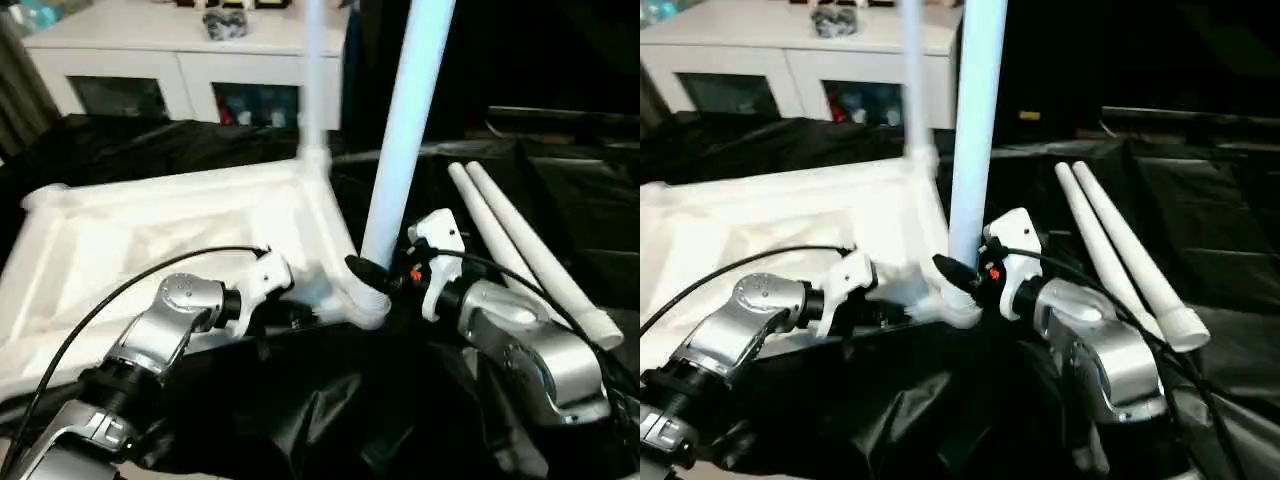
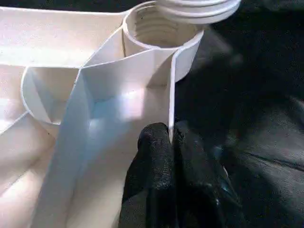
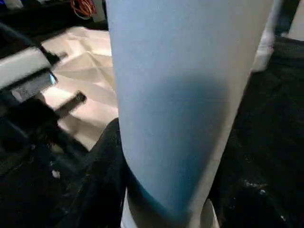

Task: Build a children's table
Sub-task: Insert table leg to table base

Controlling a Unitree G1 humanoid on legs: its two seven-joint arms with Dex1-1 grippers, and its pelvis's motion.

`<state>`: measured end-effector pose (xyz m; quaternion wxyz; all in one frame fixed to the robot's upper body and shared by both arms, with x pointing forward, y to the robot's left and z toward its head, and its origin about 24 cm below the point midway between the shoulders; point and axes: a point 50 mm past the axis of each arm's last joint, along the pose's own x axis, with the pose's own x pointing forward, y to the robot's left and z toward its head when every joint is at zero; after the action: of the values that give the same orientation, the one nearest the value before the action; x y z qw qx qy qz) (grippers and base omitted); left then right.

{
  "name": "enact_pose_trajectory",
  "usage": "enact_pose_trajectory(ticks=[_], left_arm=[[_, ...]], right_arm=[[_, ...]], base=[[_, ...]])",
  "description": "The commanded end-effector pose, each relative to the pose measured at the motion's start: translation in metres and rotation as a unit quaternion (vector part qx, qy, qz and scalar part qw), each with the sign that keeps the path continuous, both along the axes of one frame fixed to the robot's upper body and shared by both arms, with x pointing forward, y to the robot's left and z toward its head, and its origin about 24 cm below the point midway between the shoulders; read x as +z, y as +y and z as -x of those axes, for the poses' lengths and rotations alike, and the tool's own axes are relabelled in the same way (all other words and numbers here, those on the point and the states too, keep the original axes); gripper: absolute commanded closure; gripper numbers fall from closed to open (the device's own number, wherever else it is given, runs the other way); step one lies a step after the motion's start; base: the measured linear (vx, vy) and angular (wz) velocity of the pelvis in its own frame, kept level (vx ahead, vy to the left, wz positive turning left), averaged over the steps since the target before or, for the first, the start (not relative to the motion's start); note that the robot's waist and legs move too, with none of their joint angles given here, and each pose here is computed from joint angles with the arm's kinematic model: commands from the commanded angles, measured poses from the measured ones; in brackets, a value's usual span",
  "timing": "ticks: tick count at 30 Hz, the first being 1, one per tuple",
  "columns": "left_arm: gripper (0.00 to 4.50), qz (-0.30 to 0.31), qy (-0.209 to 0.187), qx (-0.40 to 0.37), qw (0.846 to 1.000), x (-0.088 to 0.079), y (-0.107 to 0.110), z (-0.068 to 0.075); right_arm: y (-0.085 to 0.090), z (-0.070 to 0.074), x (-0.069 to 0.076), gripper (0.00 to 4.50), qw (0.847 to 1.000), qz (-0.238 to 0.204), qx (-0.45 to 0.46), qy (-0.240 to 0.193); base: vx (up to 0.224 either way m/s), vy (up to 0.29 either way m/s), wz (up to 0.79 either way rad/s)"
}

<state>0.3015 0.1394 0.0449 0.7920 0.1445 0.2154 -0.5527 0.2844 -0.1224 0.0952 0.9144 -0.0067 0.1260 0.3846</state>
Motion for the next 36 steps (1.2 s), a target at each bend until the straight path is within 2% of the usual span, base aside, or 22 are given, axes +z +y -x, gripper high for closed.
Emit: enact_pose_trajectory(ticks=[1,5,8,15,19,26,32,36], left_arm=[[4.5,0.007,0.009,0.026,1.0,-0.004,0.003,0.002],[4.5,0.02,0.001,0.005,1.0,-0.002,-0.004,0.006],[4.5,0.023,-0.003,-0.018,1.0,-0.003,-0.008,0.012],[4.5,0.032,-0.003,0.002,0.999,-0.001,-0.009,0.007],[4.5,0.027,-0.006,0.009,1.0,-0.002,-0.007,0.006],[4.5,0.027,-0.008,0.023,0.999,0.001,-0.006,0.002],[4.5,0.023,-0.008,0.047,0.999,0.003,-0.003,-0.004],[4.5,0.02,-0.016,0.063,0.998,0.005,-0.001,-0.009]], right_arm=[[0.001,-0.002,0.0,2.61,1.0,0.009,0.006,0.001],[0.0,-0.007,-0.003,2.61,1.0,0.015,0.008,-0.001],[0.003,-0.015,-0.007,2.61,1.0,0.015,0.006,-0.001],[0.011,-0.025,-0.01,2.61,1.0,0.005,0.014,0.004],[0.014,-0.025,-0.012,2.61,1.0,0.003,0.027,0.009],[0.011,-0.024,-0.024,2.61,0.999,0.009,0.024,0.029],[0.007,-0.023,-0.027,2.61,0.999,0.014,0.019,0.029],[0.005,-0.026,-0.023,2.61,1.0,0.013,0.016,0.022]], base=[[0.0,0.0,0.0],[0.0,0.0,0.0],[0.0,0.0,0.0],[0.0,0.0,0.0],[0.0,0.0,0.0],[0.0,0.0,0.0],[0.0,0.0,0.0],[0.0,0.0,0.0]])
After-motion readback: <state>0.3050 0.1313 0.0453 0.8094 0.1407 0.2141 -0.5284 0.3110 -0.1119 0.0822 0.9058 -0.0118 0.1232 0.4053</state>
